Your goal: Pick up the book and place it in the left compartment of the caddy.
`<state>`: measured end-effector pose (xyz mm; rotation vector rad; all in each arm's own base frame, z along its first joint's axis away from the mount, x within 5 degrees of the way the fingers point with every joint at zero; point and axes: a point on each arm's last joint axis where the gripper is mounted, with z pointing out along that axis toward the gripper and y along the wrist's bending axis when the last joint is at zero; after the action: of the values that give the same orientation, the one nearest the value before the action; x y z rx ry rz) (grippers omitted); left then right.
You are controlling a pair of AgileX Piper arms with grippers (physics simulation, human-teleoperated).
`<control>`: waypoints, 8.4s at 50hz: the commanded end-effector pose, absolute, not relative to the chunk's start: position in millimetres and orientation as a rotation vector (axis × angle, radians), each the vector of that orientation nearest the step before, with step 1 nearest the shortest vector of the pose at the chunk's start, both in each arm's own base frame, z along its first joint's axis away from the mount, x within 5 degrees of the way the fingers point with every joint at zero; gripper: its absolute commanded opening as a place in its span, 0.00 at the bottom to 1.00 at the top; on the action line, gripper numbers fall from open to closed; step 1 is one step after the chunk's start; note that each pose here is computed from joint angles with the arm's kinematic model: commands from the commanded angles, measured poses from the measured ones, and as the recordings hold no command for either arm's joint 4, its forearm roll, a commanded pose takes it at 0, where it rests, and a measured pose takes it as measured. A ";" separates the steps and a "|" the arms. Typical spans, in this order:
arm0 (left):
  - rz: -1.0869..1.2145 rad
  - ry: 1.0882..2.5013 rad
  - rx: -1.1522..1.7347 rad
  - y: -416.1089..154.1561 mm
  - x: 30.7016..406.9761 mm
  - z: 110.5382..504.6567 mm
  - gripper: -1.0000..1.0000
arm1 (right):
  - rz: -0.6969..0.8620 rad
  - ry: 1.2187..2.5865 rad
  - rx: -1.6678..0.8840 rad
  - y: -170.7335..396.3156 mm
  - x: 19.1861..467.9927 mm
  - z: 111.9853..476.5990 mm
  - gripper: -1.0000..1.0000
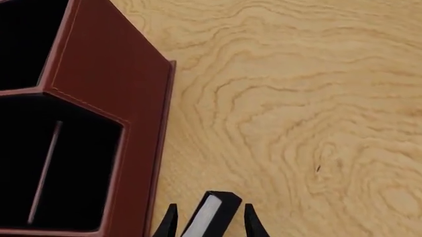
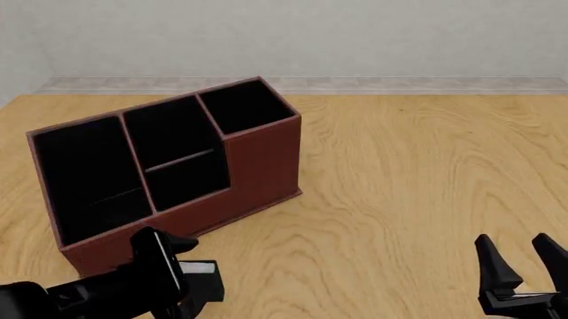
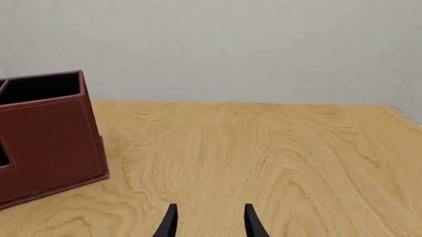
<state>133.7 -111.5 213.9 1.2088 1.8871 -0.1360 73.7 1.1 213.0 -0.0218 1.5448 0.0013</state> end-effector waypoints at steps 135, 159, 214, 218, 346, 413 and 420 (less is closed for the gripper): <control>-0.160 1.798 0.708 -64.3 119.0 369.0 0.00 | 0.014 1.538 -0.004 0.9 73.1 213.5 1.00; -0.032 1.810 0.505 -43.0 141.4 404.6 0.00 | 0.021 1.533 0.006 0.7 70.9 213.6 1.00; 0.122 1.930 0.190 -1.3 191.0 361.7 0.00 | 0.016 1.535 0.004 0.5 71.1 213.4 1.00; 0.124 1.943 0.182 0.2 194.6 355.3 0.00 | 0.016 1.534 0.005 0.5 71.2 213.7 1.00; 0.147 2.114 0.039 28.5 270.0 230.5 0.00 | 0.009 1.537 0.004 0.2 72.1 213.4 1.00; 0.152 2.123 0.027 31.5 272.4 225.2 1.00 | 0.012 1.534 0.010 0.1 71.1 213.5 1.00; 0.151 2.119 0.030 30.5 270.8 230.7 1.00 | 0.011 1.534 0.009 0.1 70.7 213.4 1.00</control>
<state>272.5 31.7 225.0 0.0258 2.1244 0.1517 71.2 0.1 213.5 0.0095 1.5345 0.0115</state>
